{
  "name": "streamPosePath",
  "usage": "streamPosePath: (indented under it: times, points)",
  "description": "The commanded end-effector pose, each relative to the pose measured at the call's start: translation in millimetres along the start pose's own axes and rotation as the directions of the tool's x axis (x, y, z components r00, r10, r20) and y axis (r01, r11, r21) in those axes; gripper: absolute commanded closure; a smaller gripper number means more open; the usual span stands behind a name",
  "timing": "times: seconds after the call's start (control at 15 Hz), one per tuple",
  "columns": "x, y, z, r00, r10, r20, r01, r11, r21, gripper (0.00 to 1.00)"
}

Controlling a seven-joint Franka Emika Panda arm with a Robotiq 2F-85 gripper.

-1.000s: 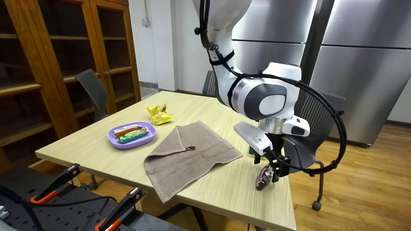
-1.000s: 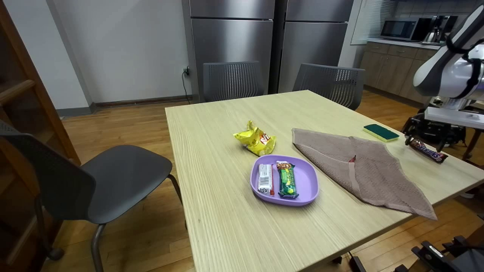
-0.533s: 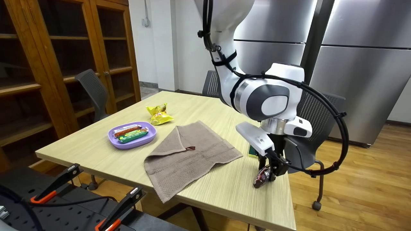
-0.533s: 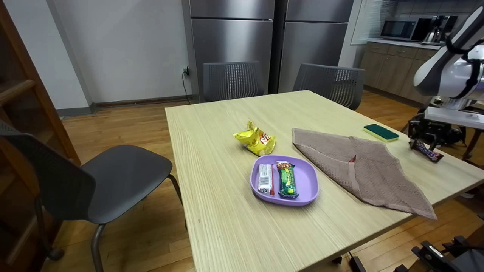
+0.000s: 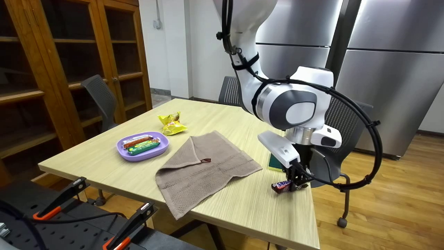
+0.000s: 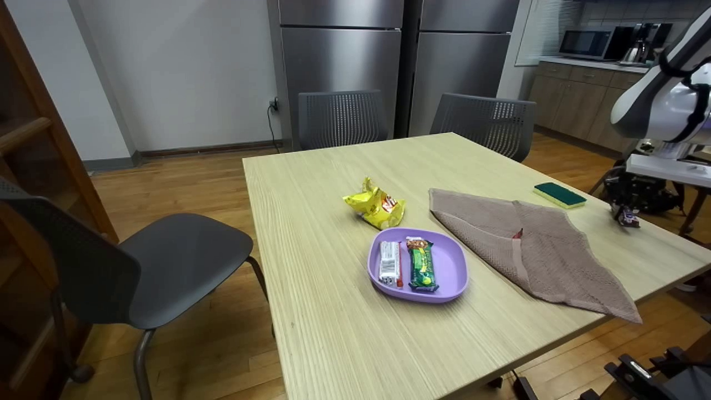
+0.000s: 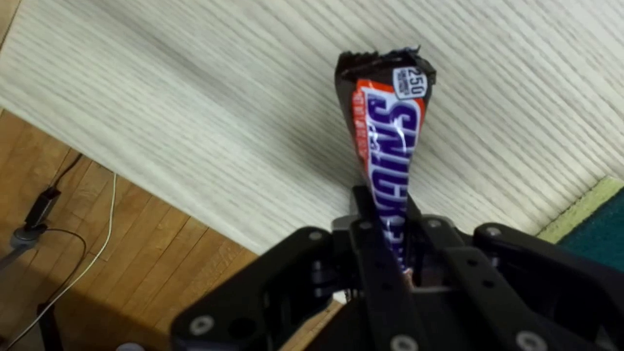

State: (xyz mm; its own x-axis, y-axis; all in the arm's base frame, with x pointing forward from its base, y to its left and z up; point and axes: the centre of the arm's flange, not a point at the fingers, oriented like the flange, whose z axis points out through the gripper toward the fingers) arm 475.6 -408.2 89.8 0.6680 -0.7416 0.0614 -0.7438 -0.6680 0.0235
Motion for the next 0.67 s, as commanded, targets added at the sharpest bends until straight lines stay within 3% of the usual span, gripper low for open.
streamPosePath:
  times: [0.0,0.6]
  points:
    - [-1.8,-5.8,-19.4,1.0,-0.003,0.011,0.002,1.0,0.03,0.97]
    - [-37.4,-55.2,-53.2,0.997,-0.081,-0.017,0.082,0.995,0.051,0.97]
